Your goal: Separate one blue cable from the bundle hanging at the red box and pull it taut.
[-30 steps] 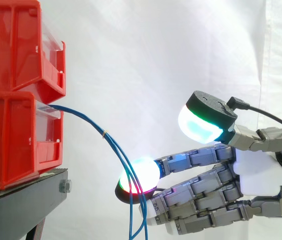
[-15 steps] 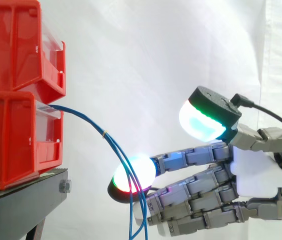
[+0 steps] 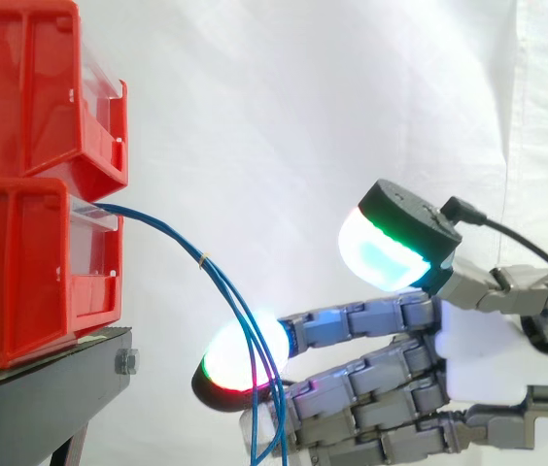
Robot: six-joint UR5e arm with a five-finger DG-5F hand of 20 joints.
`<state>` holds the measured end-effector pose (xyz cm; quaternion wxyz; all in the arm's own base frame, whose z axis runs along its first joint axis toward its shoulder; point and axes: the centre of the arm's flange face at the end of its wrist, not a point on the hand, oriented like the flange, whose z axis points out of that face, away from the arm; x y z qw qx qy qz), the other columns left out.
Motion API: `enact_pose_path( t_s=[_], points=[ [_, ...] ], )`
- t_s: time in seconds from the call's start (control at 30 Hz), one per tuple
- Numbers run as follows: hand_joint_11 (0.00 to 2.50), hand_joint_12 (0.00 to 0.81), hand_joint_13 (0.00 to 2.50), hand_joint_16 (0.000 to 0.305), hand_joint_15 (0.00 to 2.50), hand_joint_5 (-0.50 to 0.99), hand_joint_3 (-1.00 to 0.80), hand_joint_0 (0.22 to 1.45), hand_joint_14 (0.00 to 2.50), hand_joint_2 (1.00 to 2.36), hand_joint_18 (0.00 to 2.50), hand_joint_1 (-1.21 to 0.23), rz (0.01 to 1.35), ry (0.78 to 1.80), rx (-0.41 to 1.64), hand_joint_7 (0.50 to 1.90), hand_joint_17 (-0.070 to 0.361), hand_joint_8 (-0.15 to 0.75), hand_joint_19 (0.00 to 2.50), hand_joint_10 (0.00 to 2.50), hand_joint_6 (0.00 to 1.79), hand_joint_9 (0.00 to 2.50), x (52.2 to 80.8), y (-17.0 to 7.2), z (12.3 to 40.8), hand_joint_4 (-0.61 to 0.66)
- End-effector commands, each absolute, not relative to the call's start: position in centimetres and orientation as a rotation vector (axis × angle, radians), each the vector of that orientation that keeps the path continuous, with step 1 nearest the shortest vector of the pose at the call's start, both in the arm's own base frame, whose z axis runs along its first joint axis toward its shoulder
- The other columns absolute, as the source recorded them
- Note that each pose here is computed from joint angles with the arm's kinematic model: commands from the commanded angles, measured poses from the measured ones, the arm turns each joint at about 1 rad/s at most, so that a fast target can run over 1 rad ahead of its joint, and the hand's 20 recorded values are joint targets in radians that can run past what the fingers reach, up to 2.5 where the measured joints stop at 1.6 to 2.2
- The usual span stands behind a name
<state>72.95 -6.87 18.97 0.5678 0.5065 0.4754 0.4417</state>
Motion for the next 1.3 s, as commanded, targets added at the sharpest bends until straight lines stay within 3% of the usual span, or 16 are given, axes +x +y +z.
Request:
enact_pose_path(
  t_s=[0.0,0.43,0.77,0.9,1.27],
  points=[
    [0.21,0.337,0.28,0.04,0.05,-0.23,-0.5,0.46,0.0,1.0,0.09,-0.62,1.059,1.115,1.202,0.76,0.09,0.278,0.0,0.01,0.5,0.46,73.8,-6.9,17.8,0.19],
    [0.25,0.331,0.31,0.038,0.08,-0.22,-0.5,0.47,0.0,1.0,0.13,-0.63,1.219,1.091,1.2,0.76,0.086,0.277,0.0,0.01,0.5,0.42,75.4,-6.9,19.3,0.2],
    [0.26,0.324,0.32,0.036,0.09,-0.21,-0.5,0.49,0.0,1.0,0.14,-0.65,1.228,1.093,1.196,0.79,0.081,0.27,0.01,0.01,0.5,0.42,75.4,-7.0,19.3,0.2],
    [0.25,0.316,0.33,0.035,0.09,-0.19,-0.5,0.51,0.0,1.0,0.14,-0.67,1.23,1.093,1.195,0.91,0.078,0.266,0.01,0.01,0.5,0.43,75.4,-7.0,19.4,0.21],
    [0.27,0.309,0.36,0.033,0.1,-0.19,-0.47,0.54,0.0,1.0,0.15,-0.69,1.243,1.079,1.173,0.92,0.074,0.263,0.02,0.01,0.5,0.45,75.7,-6.9,19.6,0.2]
  ],
)
